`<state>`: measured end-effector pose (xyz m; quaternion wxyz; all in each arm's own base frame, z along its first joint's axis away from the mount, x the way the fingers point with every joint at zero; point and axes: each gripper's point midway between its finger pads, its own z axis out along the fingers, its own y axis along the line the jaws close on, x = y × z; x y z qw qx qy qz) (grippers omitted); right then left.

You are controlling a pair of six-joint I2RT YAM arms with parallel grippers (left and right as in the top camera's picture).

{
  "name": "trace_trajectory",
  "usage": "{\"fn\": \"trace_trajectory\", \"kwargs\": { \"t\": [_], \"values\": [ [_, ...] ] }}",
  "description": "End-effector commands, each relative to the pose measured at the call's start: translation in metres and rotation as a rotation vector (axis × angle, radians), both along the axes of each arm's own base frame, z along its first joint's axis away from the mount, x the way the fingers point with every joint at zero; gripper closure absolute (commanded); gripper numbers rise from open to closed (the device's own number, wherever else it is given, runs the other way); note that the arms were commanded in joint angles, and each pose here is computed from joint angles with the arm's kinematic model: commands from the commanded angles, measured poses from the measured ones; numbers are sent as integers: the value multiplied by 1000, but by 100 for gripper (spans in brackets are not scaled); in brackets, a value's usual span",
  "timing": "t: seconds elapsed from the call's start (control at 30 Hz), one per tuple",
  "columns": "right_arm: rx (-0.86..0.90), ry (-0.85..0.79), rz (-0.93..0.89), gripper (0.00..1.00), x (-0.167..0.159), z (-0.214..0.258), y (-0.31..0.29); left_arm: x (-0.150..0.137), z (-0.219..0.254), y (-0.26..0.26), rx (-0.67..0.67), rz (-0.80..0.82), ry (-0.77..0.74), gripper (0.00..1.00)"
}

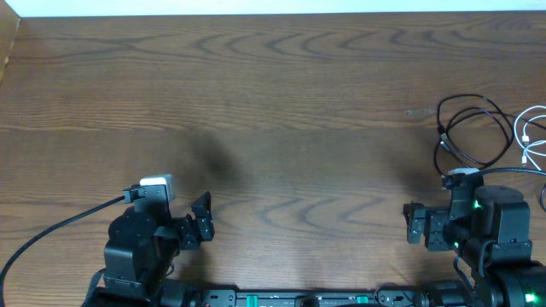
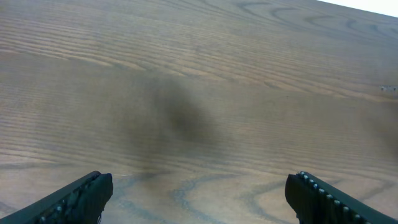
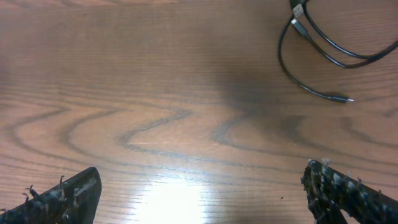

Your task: Untangle cables

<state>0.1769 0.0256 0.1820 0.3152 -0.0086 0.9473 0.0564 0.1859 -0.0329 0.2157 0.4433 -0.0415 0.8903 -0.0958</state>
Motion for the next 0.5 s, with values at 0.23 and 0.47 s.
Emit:
{"fn": "trace_trajectory", "kwargs": {
  "t": [0.23,0.47],
  "values": [
    [-30,-348,-24,1,26,40,-8,-1,-1,-1,3,-12,-3,6],
    [12,-638,-15,1,35,49,-3,-1,-1,-1,3,-12,-3,6]
  ]
}}
